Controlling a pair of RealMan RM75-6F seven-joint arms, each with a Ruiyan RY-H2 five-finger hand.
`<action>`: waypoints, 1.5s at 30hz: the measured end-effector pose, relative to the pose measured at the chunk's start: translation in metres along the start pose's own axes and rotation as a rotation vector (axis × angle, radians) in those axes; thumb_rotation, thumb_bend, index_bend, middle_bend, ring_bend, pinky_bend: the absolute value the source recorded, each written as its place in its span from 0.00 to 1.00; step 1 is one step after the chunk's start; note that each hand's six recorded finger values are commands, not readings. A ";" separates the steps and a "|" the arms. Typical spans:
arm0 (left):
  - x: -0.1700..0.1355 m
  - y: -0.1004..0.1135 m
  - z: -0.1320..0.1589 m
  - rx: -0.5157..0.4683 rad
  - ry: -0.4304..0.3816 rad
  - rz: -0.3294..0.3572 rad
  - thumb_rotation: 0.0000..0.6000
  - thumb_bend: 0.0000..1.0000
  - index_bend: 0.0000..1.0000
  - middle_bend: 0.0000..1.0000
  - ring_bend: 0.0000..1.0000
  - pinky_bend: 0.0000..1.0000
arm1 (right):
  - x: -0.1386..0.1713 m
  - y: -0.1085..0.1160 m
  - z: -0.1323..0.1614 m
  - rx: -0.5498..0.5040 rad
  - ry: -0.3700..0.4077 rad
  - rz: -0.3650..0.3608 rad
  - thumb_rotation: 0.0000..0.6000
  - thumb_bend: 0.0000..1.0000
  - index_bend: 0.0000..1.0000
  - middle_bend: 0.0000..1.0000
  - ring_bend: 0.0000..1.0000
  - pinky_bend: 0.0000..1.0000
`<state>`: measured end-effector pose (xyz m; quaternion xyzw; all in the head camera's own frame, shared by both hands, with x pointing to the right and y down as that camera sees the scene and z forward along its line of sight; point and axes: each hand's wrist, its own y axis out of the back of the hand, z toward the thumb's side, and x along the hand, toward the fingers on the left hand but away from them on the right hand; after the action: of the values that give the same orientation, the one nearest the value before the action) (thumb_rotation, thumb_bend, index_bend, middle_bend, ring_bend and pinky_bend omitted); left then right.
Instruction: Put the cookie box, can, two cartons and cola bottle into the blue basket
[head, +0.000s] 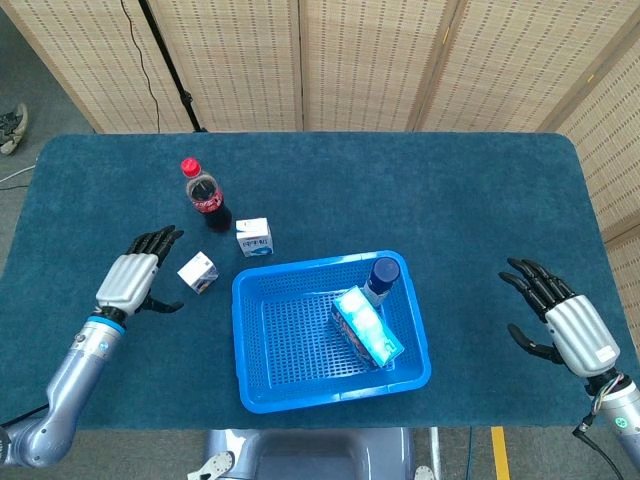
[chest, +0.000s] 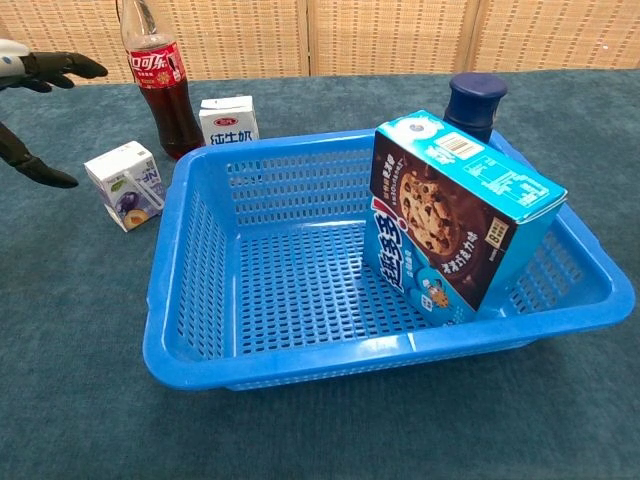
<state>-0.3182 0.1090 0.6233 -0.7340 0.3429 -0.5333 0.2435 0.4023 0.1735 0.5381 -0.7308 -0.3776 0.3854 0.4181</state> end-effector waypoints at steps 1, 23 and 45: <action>0.003 -0.003 0.003 -0.001 0.001 -0.004 1.00 0.00 0.00 0.00 0.00 0.00 | 0.001 -0.001 -0.002 0.008 -0.006 -0.005 1.00 0.39 0.13 0.08 0.07 0.21; 0.047 -0.053 0.023 0.029 0.151 -0.027 1.00 0.05 0.06 0.06 0.18 0.39 | 0.016 0.015 -0.026 0.130 -0.157 -0.182 1.00 0.39 0.15 0.10 0.08 0.21; 0.056 -0.058 0.019 -0.013 0.171 0.031 1.00 0.32 0.60 0.42 0.47 0.58 | 0.016 0.014 -0.025 0.066 -0.141 -0.169 1.00 0.39 0.17 0.11 0.08 0.21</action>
<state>-0.2753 0.1039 0.6942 -0.6817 0.3773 -0.5881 0.2170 0.4341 0.1744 0.5303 -0.6533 -0.4535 0.4115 0.4452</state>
